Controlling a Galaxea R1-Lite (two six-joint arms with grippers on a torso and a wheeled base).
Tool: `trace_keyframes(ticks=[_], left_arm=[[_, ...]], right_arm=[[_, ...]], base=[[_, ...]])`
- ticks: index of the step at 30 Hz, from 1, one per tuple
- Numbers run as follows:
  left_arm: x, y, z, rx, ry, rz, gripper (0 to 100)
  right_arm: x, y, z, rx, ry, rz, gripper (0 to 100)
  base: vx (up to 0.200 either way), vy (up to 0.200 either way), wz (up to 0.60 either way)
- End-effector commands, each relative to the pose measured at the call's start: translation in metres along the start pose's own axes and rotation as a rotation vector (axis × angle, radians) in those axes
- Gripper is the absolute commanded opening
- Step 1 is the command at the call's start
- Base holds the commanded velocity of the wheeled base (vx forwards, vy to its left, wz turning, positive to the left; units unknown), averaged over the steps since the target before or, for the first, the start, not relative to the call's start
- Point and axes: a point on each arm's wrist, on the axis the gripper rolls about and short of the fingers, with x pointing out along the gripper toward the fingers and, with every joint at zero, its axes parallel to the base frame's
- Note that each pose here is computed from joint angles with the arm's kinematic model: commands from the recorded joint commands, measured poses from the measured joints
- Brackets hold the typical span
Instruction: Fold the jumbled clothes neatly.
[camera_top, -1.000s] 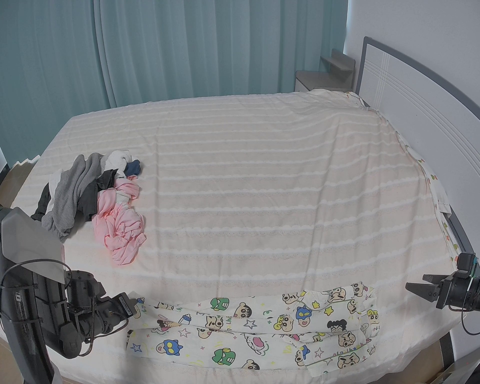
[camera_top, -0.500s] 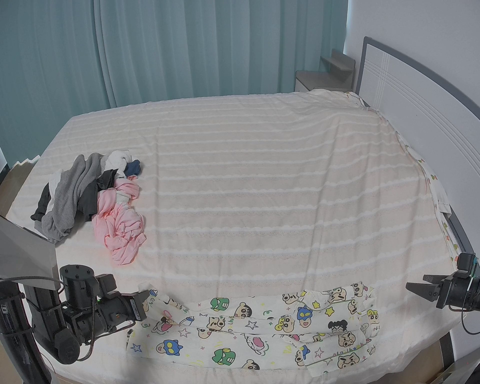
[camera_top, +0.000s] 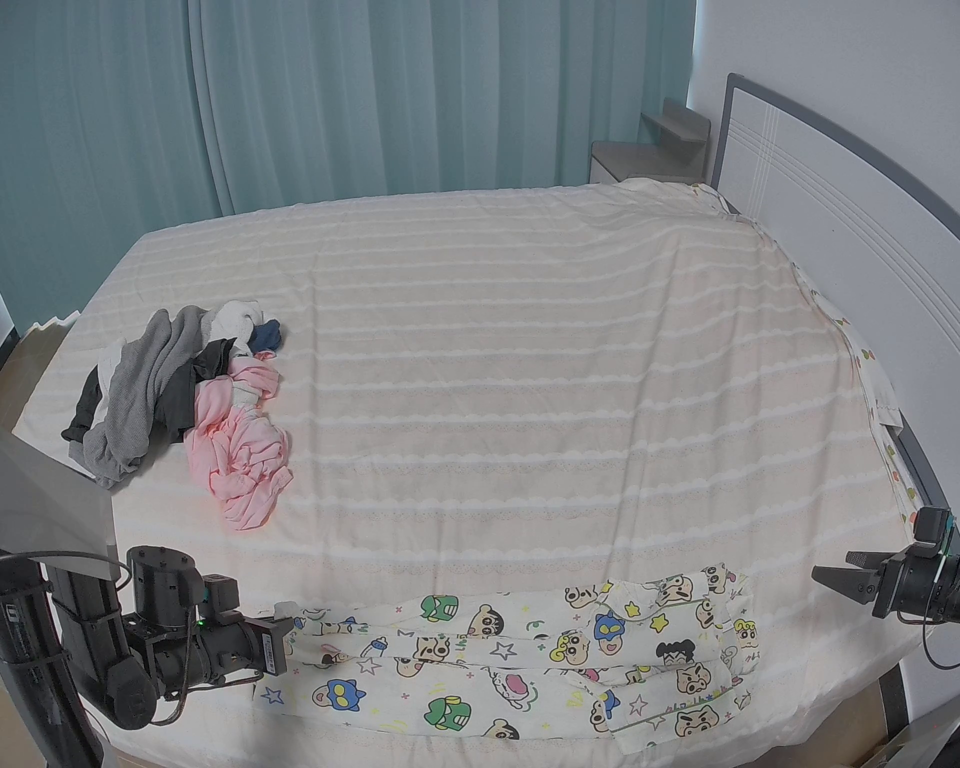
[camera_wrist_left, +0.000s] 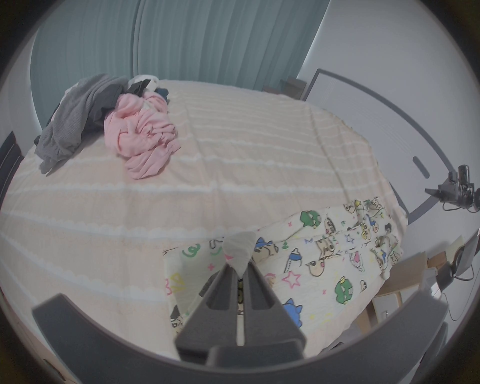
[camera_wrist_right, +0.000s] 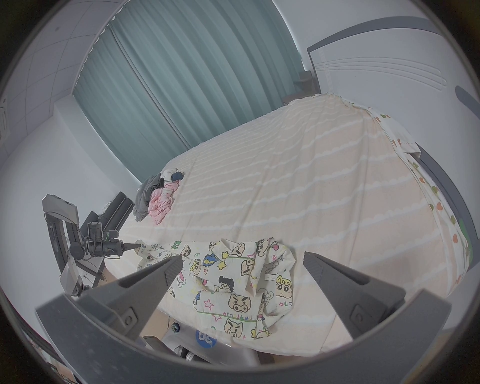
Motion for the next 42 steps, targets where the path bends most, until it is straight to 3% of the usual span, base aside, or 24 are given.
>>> trace_keyframes(ticks=[1,5,7,8,11,17,23,26,32,37,42], left_arm=[[0.007,0.009,-0.012,-0.011,0.060,0.033,0],[0.013,0.013,-0.015,-0.017,0.062,0.060,0],[0.022,0.016,-0.021,-0.006,0.061,0.112,0],[0.024,0.017,-0.024,-0.004,0.066,0.120,100],[0.028,0.019,-0.030,-0.002,0.097,0.124,100],[0.030,0.020,-0.026,-0.039,0.073,0.118,100],[0.011,0.012,0.006,-0.362,-0.105,0.048,100],[0.003,0.013,0.013,-0.472,-0.148,0.036,100],[-0.002,0.020,0.010,-0.607,-0.150,0.061,100],[-0.005,0.017,0.013,-0.802,-0.150,-0.007,100],[-0.008,0.017,0.015,-0.848,-0.146,-0.039,100]], right_arm=[[0.001,-0.001,-0.002,0.010,0.012,0.002,100],[0.002,-0.001,-0.004,0.013,0.021,0.002,100],[0.004,-0.003,-0.006,0.027,0.039,0.002,100],[0.005,-0.003,-0.008,0.032,0.047,0.002,100],[0.007,-0.005,-0.012,0.045,0.070,0.004,100],[0.017,-0.007,-0.004,0.040,0.083,0.031,100],[0.058,-0.016,0.013,0.041,0.159,0.085,100],[0.081,-0.021,0.012,0.052,0.214,0.092,100],[0.119,-0.015,0.014,0.068,0.281,0.112,100],[0.152,-0.006,0.015,0.075,0.325,0.114,100],[0.170,-0.010,0.009,0.075,0.355,0.070,100]], base=[[0.000,0.000,0.00],[0.000,0.000,0.00],[0.000,0.000,0.00],[0.000,0.000,0.00],[0.000,0.000,0.00],[0.000,0.000,0.00],[0.000,0.000,0.00],[0.000,0.000,0.00],[0.000,0.000,0.00],[0.000,0.000,0.00],[0.000,0.000,0.00]])
